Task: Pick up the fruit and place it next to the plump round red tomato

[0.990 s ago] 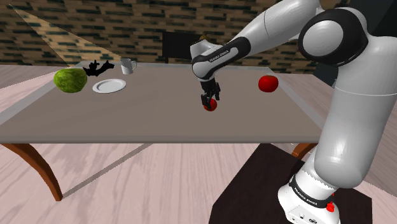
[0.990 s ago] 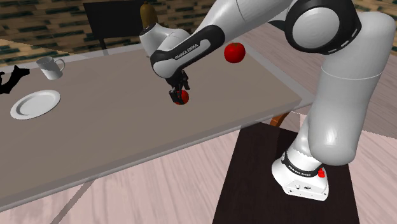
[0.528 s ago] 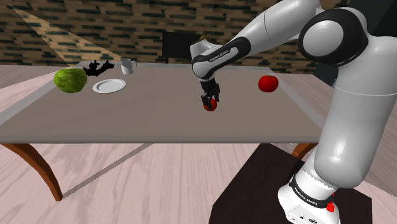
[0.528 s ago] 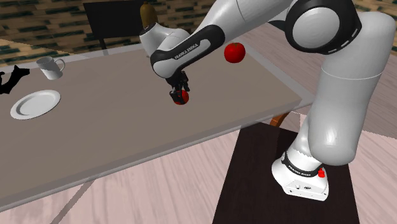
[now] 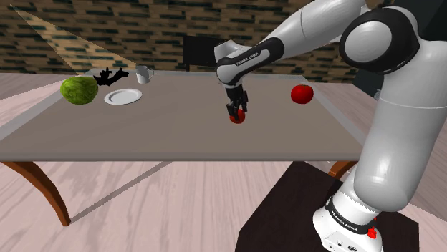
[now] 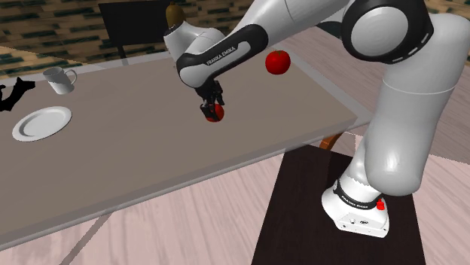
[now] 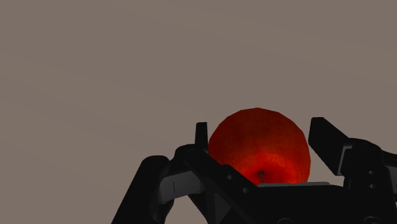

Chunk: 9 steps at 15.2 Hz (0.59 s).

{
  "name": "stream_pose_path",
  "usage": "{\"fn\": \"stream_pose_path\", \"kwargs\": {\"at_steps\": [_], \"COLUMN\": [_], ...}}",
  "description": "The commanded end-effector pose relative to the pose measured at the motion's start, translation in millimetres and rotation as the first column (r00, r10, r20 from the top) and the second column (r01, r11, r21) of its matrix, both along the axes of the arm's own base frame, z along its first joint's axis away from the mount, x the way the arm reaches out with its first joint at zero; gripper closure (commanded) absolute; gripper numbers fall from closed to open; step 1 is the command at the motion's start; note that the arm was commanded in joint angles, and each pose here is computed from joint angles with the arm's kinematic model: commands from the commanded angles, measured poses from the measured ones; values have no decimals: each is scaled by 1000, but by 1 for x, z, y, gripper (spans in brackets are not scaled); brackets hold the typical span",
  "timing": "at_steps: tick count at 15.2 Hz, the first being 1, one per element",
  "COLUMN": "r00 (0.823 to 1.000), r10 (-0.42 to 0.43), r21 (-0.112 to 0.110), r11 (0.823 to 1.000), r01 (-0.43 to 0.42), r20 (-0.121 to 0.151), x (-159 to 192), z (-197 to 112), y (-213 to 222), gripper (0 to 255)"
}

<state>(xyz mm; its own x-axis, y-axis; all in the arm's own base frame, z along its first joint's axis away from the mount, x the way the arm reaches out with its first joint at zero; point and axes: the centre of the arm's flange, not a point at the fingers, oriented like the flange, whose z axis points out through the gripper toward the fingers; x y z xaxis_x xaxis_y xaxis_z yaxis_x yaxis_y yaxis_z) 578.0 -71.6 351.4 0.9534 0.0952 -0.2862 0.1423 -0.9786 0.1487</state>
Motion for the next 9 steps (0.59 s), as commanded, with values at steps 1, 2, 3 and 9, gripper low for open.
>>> {"fn": "stream_pose_path", "kwargs": {"at_steps": [1,2,3,9], "r00": [1000,1000,1000,1000], "r10": [0,0,0,0], "r21": [0,0,0,0], "r11": [1000,1000,1000,1000], "r01": [0,0,0,0], "r20": [0,0,0,0], "x": [0,0,0,0], "z": [10,15,20,52], "y": [-1,-1,-1,-1], "gripper": [255,255,255,255]}}
